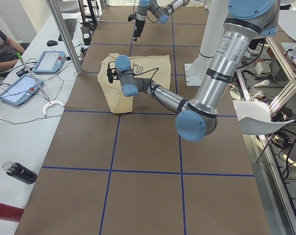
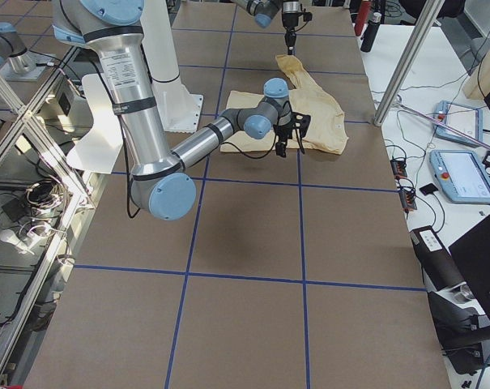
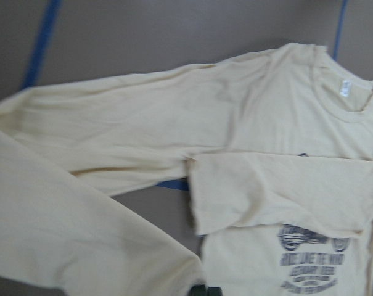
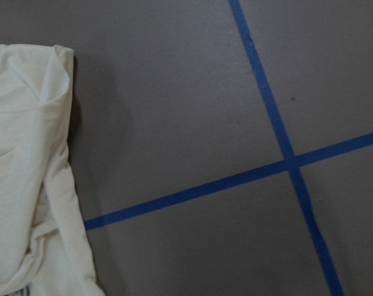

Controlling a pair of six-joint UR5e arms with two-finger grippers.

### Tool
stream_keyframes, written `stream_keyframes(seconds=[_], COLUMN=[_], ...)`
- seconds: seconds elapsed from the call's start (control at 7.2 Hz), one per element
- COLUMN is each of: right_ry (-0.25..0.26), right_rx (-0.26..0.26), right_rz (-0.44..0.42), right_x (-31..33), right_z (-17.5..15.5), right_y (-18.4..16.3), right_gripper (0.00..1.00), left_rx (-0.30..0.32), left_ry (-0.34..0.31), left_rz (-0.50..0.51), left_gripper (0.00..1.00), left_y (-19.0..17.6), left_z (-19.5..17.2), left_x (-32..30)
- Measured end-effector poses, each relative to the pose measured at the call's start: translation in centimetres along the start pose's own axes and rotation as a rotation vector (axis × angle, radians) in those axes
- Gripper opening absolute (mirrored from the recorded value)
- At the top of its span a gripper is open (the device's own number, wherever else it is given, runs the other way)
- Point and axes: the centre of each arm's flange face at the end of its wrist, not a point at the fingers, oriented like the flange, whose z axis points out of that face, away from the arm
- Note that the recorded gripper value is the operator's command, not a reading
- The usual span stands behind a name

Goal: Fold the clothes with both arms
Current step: 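Grasp the other sleeve cuff with the left gripper and lift it across the shirt, then lay the sleeve over the shirt body with the left gripper while the right arm lowers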

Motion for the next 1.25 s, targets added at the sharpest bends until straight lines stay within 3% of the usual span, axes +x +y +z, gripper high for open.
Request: stream_keyframes(seconds=[0.28, 0.56, 0.97, 1.25], right_ry=[0.058, 0.082, 0.088, 0.088], right_rx=[0.003, -0.004, -0.007, -0.011], right_rz=[-0.063, -0.094, -0.091, -0.085], right_x=[6.0, 9.1, 10.3, 10.7], right_z=[-0.2, -0.6, -0.9, -1.0], right_y=[-2.0, -3.1, -3.7, -3.9], right_gripper=[0.99, 0.99, 0.99, 0.99], left_rx=[0.044, 0.086, 0.127, 0.152], left_ry=[0.068, 0.099, 0.097, 0.077], left_rz=[-0.096, -0.155, -0.182, -0.2], left_gripper=[0.0, 0.0, 0.0, 0.01], left_y=[1.3, 2.9, 11.1, 13.8], left_z=[4.4, 10.2, 19.2, 23.6], left_x=[13.1, 23.2, 26.4, 27.7])
